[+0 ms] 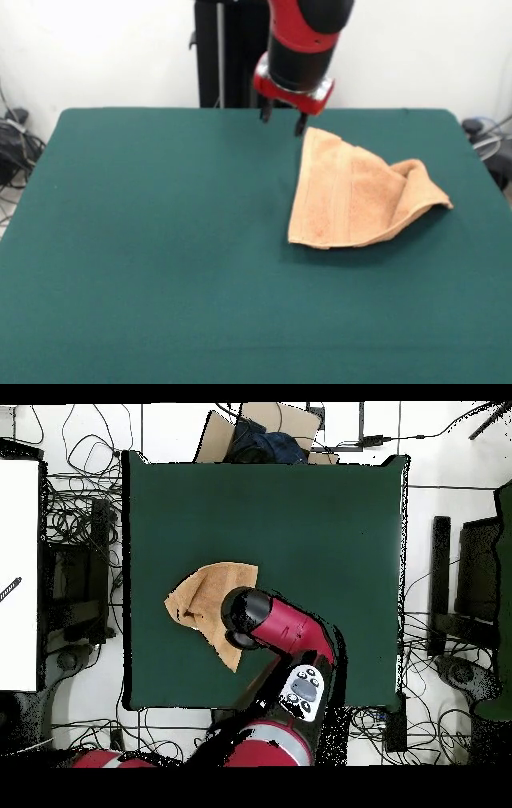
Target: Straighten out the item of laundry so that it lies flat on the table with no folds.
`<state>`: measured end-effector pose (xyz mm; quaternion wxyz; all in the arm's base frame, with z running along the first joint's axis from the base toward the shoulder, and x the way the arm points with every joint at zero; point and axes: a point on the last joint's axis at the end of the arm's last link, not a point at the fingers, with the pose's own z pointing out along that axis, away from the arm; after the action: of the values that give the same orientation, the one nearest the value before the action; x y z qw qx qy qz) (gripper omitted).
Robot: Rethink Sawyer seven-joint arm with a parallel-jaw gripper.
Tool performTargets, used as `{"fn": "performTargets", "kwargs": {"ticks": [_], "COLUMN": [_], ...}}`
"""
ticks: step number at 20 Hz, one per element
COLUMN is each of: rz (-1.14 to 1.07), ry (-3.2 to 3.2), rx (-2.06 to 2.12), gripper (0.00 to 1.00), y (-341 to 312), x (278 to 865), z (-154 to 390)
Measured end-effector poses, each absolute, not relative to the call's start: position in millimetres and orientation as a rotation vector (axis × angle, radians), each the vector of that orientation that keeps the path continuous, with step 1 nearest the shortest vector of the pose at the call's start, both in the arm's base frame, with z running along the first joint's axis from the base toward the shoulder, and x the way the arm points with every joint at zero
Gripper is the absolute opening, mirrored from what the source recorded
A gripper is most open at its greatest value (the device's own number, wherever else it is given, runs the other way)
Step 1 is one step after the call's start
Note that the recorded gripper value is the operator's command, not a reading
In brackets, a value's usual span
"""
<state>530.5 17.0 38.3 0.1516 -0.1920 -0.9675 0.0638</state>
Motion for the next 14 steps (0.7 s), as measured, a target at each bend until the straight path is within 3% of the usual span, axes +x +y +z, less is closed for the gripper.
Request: {"fn": "performTargets", "kwargs": {"ticks": [14], "rz": [0.203], "ry": [-2.85], "rx": [-0.549], "gripper": [1.0], "y": [5.9], "x": [539.1], "z": [39.4]}}
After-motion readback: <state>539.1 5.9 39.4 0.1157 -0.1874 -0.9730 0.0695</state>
